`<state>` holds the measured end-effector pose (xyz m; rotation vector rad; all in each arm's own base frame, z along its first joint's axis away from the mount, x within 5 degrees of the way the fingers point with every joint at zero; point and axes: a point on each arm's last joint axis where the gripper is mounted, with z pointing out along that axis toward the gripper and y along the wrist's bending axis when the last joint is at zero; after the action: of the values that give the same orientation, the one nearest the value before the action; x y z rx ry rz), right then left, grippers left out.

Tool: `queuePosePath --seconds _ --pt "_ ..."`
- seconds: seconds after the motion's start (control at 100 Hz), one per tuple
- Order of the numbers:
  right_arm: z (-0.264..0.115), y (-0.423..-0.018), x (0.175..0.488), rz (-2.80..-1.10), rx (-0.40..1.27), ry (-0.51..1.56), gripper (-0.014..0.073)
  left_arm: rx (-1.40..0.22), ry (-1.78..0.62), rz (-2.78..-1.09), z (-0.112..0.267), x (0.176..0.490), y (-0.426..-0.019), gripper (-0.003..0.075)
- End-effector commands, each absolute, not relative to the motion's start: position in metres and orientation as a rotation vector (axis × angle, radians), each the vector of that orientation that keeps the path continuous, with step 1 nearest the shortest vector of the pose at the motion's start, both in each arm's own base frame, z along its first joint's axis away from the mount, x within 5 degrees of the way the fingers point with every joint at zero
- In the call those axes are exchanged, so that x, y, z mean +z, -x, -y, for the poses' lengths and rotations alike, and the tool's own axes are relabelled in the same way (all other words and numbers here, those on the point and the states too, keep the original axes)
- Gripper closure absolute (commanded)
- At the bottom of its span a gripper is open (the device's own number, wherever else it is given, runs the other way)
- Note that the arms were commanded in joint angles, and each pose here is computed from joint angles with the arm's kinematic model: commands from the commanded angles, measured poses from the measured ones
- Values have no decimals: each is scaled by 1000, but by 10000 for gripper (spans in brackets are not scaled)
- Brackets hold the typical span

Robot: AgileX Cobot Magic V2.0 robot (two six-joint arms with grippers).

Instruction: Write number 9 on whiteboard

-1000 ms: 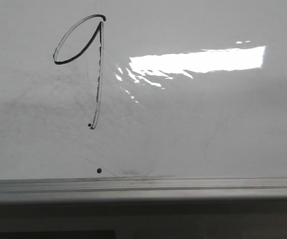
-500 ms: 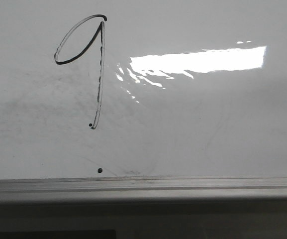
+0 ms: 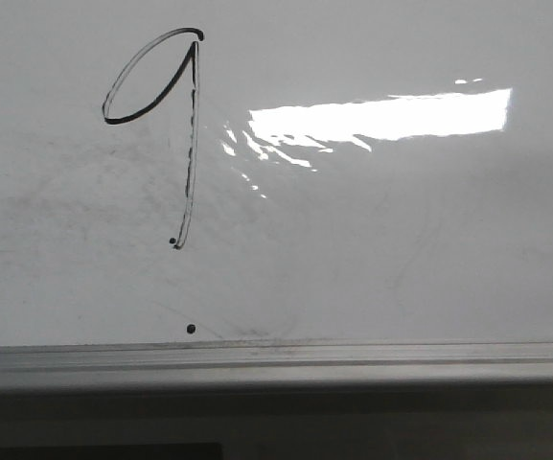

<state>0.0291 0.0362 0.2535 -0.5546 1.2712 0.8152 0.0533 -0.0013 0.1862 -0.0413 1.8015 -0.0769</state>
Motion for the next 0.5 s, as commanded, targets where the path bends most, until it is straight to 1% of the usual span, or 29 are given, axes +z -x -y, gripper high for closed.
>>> queuePosePath --seconds 0.0,0.36,0.4,0.47,0.49 --pt "-30 -25 269 -1156 823 513 659 -83 45 -1775 2 178 -54 741" --pt "-31 -25 268 -1154 813 521 659 -83 45 -1775 2 178 -54 741" --pt "-31 -25 266 -1139 789 534 659 -83 45 -1775 2 178 -54 741" --pt "-34 -26 259 -1071 663 610 659 -83 45 -1775 2 178 -54 741" --pt "-35 -26 255 -1024 599 645 659 -83 45 -1775 2 178 -54 741"
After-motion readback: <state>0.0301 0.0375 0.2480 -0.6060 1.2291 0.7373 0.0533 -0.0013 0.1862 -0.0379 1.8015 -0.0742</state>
